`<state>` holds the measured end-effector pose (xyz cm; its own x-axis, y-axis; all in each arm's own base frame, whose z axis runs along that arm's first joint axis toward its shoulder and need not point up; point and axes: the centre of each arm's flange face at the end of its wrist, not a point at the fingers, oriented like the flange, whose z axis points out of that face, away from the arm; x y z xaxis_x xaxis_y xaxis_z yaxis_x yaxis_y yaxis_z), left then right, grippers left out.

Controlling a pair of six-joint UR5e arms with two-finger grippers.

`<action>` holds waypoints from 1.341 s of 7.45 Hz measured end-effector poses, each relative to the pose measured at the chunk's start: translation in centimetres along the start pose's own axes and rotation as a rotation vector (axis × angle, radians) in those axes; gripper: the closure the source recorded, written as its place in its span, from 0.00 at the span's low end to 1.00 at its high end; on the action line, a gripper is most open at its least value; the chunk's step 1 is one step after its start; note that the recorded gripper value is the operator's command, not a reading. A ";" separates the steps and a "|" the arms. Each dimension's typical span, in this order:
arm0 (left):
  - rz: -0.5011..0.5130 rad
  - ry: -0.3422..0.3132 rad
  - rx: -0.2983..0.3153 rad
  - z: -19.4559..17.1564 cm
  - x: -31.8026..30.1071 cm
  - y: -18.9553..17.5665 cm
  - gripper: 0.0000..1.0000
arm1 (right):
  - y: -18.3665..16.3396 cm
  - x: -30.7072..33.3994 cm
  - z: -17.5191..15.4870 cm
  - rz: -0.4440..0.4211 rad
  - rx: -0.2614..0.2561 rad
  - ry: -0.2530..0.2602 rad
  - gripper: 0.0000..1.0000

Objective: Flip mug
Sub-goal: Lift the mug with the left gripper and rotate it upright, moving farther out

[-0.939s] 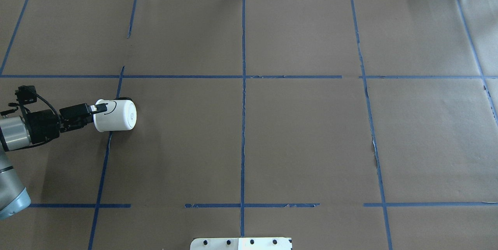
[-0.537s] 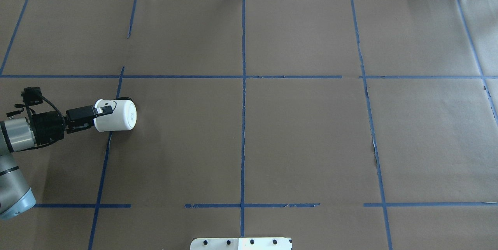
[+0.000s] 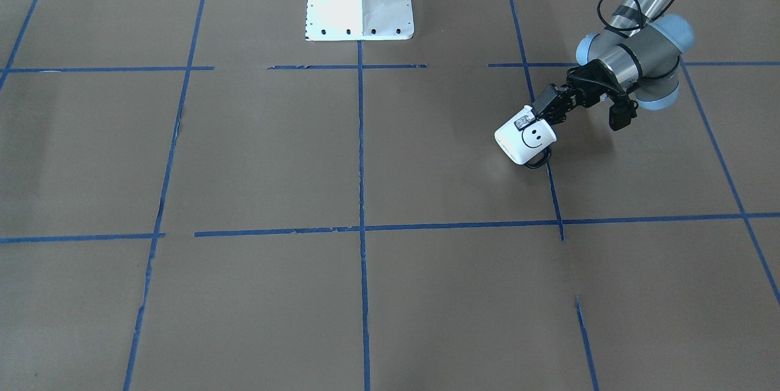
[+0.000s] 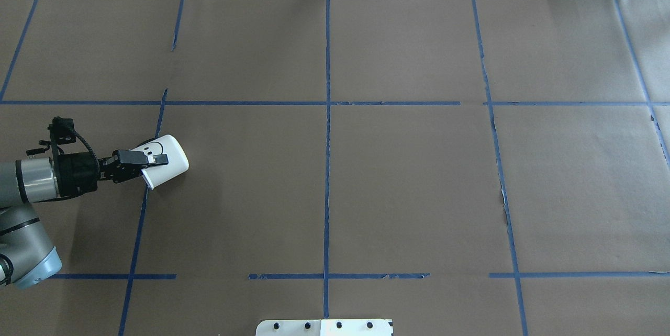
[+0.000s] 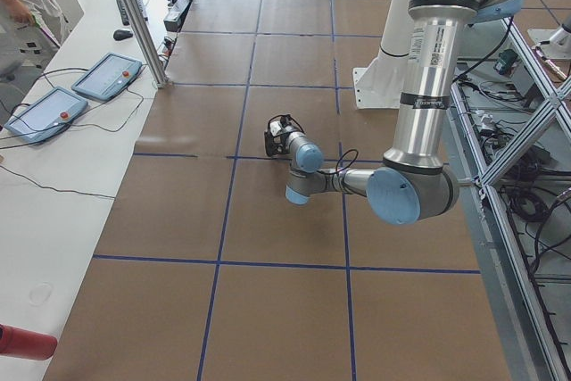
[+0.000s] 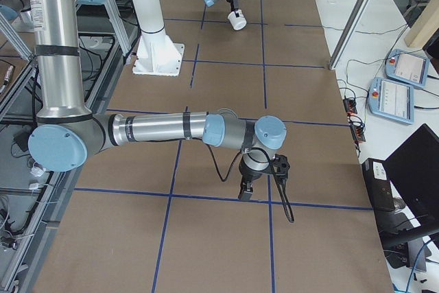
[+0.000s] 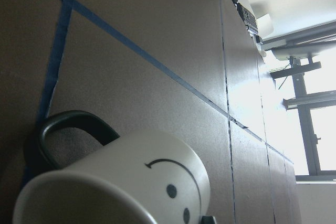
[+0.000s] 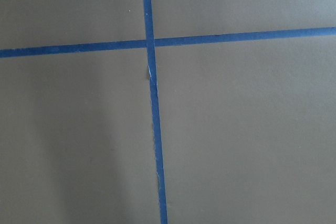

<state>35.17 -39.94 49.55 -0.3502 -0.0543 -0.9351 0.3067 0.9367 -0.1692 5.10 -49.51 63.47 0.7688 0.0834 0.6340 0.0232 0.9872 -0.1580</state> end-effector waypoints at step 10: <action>-0.195 -0.708 -0.101 27.6 26.7 0.5 1.00 | 0.0 0.0 0.0 0.000 0.000 0.000 0.00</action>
<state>50.40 -50.48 15.87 0.2749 -0.4010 -0.8739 0.2021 0.9127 -0.3552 5.10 -49.53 63.45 0.7688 0.0831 0.6341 0.0232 0.9872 -0.1576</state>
